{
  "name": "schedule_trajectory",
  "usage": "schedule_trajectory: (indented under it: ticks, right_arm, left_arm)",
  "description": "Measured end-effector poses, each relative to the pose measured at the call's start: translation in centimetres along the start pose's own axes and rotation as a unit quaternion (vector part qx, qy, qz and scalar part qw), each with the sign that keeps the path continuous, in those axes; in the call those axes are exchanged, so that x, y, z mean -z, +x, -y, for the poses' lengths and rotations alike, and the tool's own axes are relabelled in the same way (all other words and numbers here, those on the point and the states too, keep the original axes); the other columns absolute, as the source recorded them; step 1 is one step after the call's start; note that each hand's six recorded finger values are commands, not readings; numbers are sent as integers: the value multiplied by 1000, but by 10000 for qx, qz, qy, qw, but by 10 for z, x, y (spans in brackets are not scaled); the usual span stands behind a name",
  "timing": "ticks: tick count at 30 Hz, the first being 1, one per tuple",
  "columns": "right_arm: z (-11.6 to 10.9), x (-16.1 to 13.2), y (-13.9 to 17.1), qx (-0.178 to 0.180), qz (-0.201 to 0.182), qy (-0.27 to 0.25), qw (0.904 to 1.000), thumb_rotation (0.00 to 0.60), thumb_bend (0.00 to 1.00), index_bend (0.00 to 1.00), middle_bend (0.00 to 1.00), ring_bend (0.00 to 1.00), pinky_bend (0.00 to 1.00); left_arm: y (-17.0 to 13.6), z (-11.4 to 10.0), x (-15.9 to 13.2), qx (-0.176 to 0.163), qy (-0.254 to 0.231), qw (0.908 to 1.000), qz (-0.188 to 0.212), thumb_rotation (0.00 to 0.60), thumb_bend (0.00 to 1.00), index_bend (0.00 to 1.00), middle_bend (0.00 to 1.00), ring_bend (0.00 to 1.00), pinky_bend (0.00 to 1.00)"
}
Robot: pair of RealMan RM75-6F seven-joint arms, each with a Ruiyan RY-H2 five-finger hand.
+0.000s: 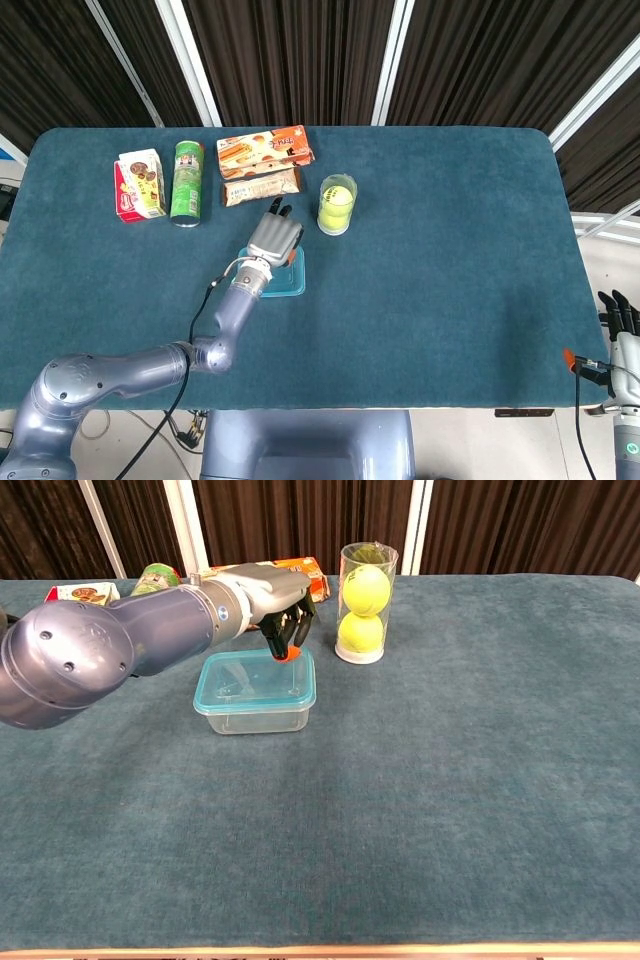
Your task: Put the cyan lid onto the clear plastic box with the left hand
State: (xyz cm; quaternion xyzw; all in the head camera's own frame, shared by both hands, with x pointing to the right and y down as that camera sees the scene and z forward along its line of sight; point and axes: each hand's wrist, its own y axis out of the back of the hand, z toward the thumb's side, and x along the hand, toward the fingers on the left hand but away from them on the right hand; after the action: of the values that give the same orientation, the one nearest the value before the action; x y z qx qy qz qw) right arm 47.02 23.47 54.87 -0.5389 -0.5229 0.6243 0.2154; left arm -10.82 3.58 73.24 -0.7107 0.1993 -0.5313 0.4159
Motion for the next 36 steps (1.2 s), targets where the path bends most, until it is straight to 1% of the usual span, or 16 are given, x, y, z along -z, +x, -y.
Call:
schedule_trajectory:
  ticks: [15, 36]
  right_arm:
    - [-1, 1, 0, -3, 12, -20, 10000, 600, 291, 101, 0, 0, 0]
    - [-1, 1, 1, -2, 6, -30, 10000, 600, 292, 100, 0, 0, 0]
  left_arm:
    - [6, 5, -8, -1, 64, 10000, 72, 600, 498, 657, 608, 143, 45]
    - [8, 18, -2, 77, 245, 9997, -10, 600, 498, 657, 608, 143, 45]
